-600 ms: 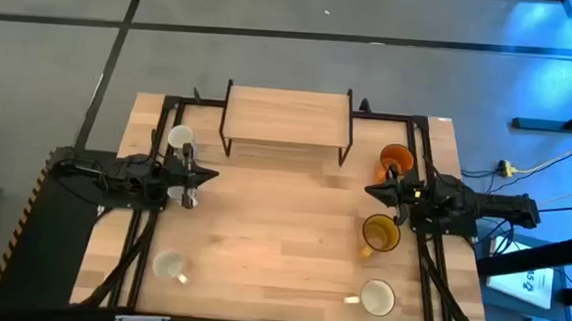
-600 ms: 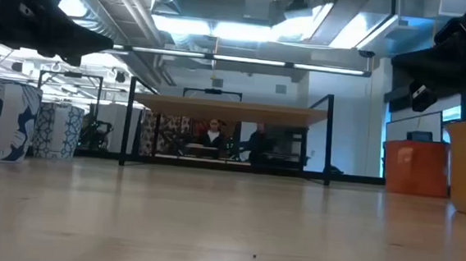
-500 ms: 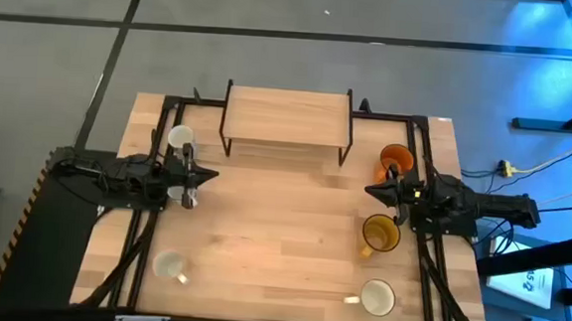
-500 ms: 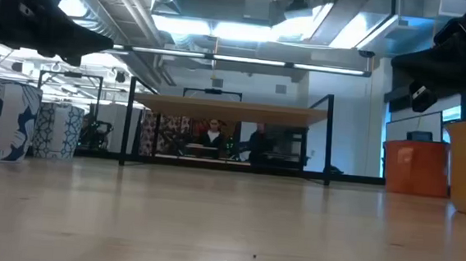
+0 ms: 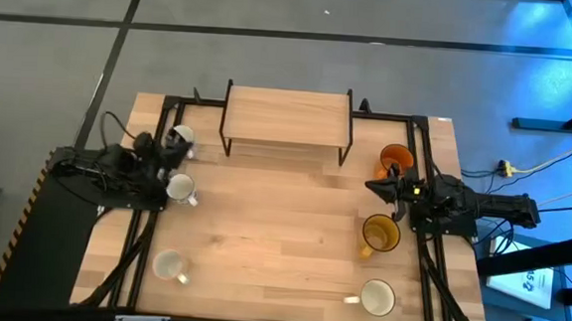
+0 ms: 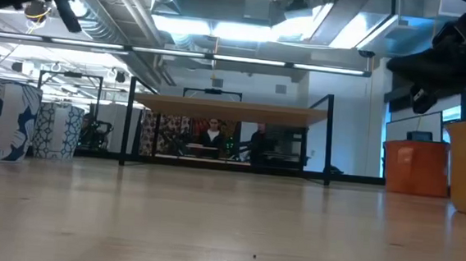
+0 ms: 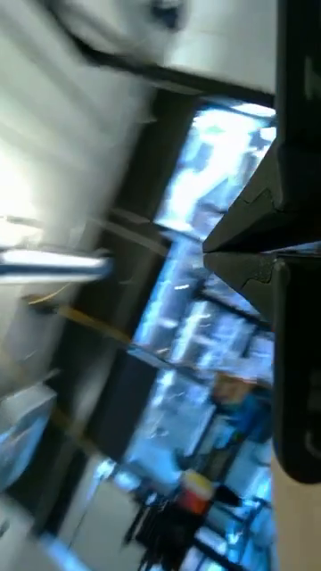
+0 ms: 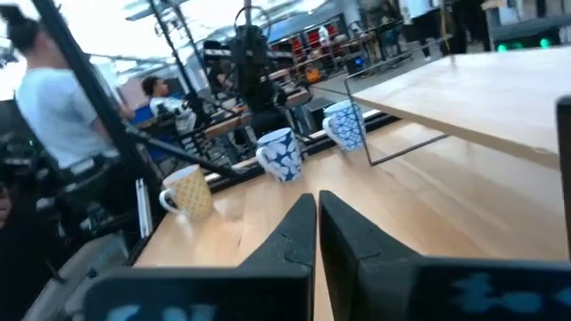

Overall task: Place coffee mugs
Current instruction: Put the blue patterned mug on the shelf

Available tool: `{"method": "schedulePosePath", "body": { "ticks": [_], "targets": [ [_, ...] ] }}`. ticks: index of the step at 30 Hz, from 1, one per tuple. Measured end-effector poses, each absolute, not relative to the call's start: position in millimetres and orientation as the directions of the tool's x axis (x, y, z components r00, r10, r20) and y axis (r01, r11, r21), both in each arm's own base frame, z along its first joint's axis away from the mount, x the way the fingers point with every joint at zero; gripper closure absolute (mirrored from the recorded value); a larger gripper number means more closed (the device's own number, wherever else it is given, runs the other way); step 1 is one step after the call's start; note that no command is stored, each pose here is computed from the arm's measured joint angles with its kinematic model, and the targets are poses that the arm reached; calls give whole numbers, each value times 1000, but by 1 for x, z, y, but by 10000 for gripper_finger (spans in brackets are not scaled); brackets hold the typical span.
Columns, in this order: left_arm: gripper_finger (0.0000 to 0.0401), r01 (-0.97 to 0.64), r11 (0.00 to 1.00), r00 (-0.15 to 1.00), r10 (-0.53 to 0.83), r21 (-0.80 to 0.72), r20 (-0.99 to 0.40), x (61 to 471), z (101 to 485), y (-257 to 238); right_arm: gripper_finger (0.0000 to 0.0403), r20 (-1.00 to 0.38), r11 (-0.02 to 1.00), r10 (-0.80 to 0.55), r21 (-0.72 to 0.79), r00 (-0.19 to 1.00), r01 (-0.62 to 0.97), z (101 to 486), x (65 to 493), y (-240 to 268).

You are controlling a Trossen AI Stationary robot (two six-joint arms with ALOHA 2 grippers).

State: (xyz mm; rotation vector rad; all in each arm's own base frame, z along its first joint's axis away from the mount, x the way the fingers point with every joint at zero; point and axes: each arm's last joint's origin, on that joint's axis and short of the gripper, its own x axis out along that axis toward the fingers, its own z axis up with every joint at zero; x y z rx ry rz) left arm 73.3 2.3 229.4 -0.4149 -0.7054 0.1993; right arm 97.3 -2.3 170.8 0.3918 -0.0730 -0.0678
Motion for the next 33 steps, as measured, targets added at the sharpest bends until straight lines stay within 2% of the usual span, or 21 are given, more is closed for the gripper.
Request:
{"method": "schedulePosePath", "body": {
  "ticks": [4,6,11,13,18,22,28,33],
  "targets": [
    [401,-58,892,697,358,-449,621,66,244,4,398,62,889,-89,455,994,51,171,97,-3],
    [401,-80,889,712,368,-451,599,66,256,5,398,62,879,-89,474,994,49,171,97,-3],
    [401,-236,869,800,428,-435,420,74,292,6,398,62,877,-90,478,994,49,171,97,-3],
    [401,-303,858,841,445,-414,308,80,303,6,398,62,877,-90,478,994,49,171,97,-3],
    [401,-380,836,901,431,-396,45,96,328,3,398,61,864,-88,501,994,46,171,97,-3],
    [401,-421,826,907,379,-375,-184,106,339,0,398,61,861,-88,507,994,45,171,97,-3],
    [401,-507,794,799,288,-334,-528,113,337,-3,398,60,861,-88,507,994,45,171,97,-3],
    [401,-658,676,615,228,-332,-755,114,317,-5,398,60,861,-88,506,994,45,171,97,-3]
  ]
}}
